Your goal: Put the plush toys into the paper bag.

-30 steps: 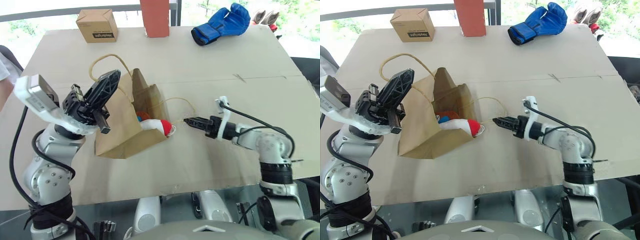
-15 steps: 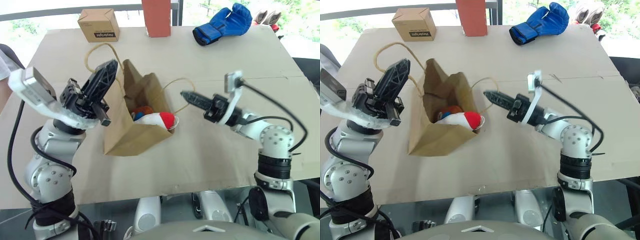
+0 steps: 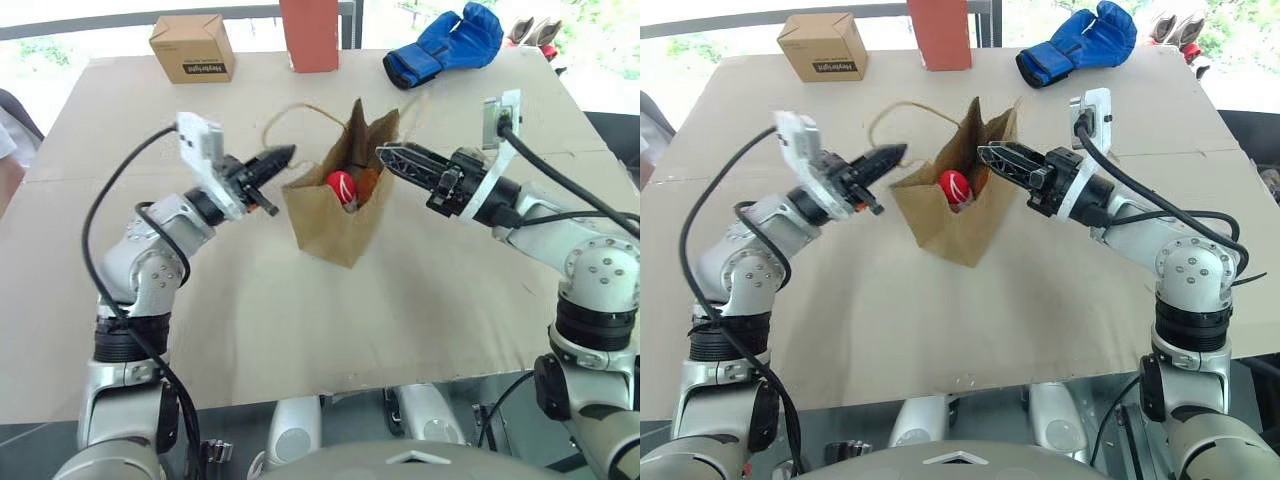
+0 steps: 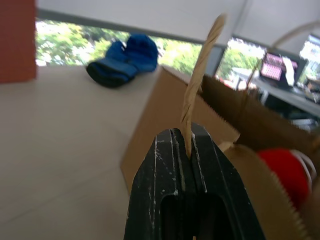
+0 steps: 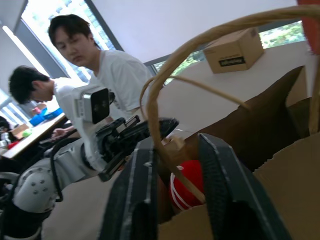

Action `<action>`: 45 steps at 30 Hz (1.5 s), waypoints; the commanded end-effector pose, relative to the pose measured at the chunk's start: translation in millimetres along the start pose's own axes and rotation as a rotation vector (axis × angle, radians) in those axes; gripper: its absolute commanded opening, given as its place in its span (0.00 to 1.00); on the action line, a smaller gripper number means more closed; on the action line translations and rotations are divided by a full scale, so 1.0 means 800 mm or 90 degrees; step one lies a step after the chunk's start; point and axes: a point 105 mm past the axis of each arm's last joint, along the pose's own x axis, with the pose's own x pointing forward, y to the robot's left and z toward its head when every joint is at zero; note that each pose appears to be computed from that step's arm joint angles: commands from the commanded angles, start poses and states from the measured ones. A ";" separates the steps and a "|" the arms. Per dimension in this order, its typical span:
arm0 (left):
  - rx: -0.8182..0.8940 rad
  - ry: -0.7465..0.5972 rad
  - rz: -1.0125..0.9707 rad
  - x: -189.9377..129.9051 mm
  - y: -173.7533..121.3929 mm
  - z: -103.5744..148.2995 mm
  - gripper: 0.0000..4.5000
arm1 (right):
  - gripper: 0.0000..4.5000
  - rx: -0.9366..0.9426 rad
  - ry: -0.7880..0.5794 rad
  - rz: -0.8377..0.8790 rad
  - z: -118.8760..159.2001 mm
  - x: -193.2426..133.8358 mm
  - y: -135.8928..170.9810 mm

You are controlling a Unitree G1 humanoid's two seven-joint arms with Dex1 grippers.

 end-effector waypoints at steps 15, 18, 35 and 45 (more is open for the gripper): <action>0.020 0.081 -0.034 -0.084 -0.014 0.013 1.00 | 0.01 -0.212 0.185 0.017 -0.031 -0.065 0.011; 0.006 0.092 -0.046 -0.068 -0.030 -0.017 1.00 | 0.01 -0.288 0.218 -0.002 -0.066 -0.033 -0.022; 0.092 0.030 -0.005 0.011 -0.066 -0.045 1.00 | 0.01 -0.254 0.151 0.113 -0.118 0.064 -0.028; 0.035 -0.045 0.088 0.036 -0.049 -0.048 0.55 | 0.00 -0.260 0.117 0.081 -0.117 0.030 -0.020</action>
